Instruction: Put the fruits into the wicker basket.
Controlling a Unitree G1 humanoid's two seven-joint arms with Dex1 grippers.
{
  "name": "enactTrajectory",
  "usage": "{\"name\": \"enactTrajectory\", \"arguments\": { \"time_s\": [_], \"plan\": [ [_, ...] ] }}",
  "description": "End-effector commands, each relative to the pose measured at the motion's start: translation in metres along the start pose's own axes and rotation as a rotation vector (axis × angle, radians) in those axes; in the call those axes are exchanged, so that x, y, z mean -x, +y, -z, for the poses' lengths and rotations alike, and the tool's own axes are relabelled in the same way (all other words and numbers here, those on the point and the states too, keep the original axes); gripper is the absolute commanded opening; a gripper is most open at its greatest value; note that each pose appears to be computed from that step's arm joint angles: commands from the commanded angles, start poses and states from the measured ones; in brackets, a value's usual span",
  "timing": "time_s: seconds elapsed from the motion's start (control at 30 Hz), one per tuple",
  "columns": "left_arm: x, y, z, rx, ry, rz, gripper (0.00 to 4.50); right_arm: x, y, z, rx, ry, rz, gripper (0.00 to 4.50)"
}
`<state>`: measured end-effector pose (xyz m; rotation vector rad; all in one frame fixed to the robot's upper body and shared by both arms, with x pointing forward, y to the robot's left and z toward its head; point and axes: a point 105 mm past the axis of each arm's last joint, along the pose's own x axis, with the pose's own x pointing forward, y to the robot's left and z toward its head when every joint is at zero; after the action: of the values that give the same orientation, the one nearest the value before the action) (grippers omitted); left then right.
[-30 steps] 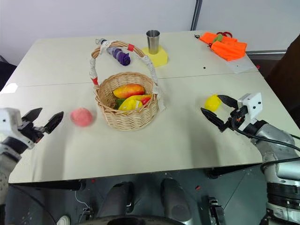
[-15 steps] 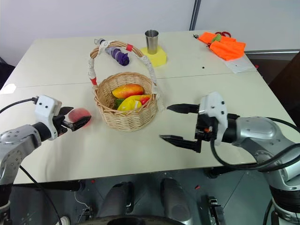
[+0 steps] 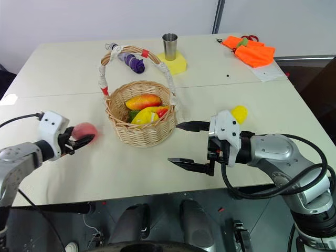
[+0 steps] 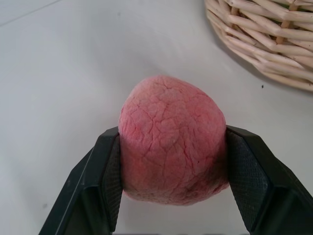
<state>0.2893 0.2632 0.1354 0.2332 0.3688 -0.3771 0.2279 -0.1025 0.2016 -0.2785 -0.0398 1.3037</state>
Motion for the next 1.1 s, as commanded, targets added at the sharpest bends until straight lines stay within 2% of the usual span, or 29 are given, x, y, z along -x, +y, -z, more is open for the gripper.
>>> {"name": "enactTrajectory", "arguments": {
  "time_s": [0.03,0.13,0.2,0.33,0.43,0.57,0.73,0.83,0.87,1.03,1.1],
  "plan": [
    [0.031,-0.013,-0.069,-0.01,-0.267,0.131,2.49,0.008,-0.009,-0.009,0.054,-0.019,0.037,4.5],
    [0.042,-0.05,-0.107,-0.028,-0.393,0.327,2.49,0.018,-0.025,-0.006,0.049,-0.008,0.103,4.5],
    [0.037,-0.065,-0.122,-0.048,-0.427,0.365,2.49,0.024,-0.037,-0.004,0.034,-0.01,0.157,4.5],
    [0.008,-0.089,-0.134,-0.118,-0.403,0.378,2.49,0.035,-0.06,0.002,-0.011,-0.043,0.287,4.5],
    [-0.008,-0.101,-0.137,-0.133,-0.397,0.392,2.49,0.046,-0.071,0.014,-0.028,-0.019,0.382,4.5],
    [-0.021,-0.108,-0.137,-0.139,-0.393,0.401,4.46,0.069,-0.093,0.038,-0.043,0.084,0.578,4.5],
    [-0.019,-0.111,-0.142,-0.186,-0.451,0.417,4.46,0.099,-0.122,0.06,-0.089,0.167,0.848,4.5],
    [-0.014,-0.118,-0.14,-0.196,-0.475,0.478,4.46,0.13,-0.141,0.08,-0.083,0.326,1.12,4.5],
    [-0.014,-0.12,-0.137,-0.198,-0.472,0.494,4.46,0.135,-0.144,0.083,-0.114,0.335,1.18,4.5],
    [-0.015,-0.128,-0.131,-0.217,-0.476,0.521,4.46,0.137,-0.147,0.101,-0.27,0.348,1.316,4.5],
    [-0.014,-0.133,-0.131,-0.226,-0.477,0.538,4.46,0.128,-0.144,0.114,-0.36,0.362,1.34,4.5]
  ]
}}
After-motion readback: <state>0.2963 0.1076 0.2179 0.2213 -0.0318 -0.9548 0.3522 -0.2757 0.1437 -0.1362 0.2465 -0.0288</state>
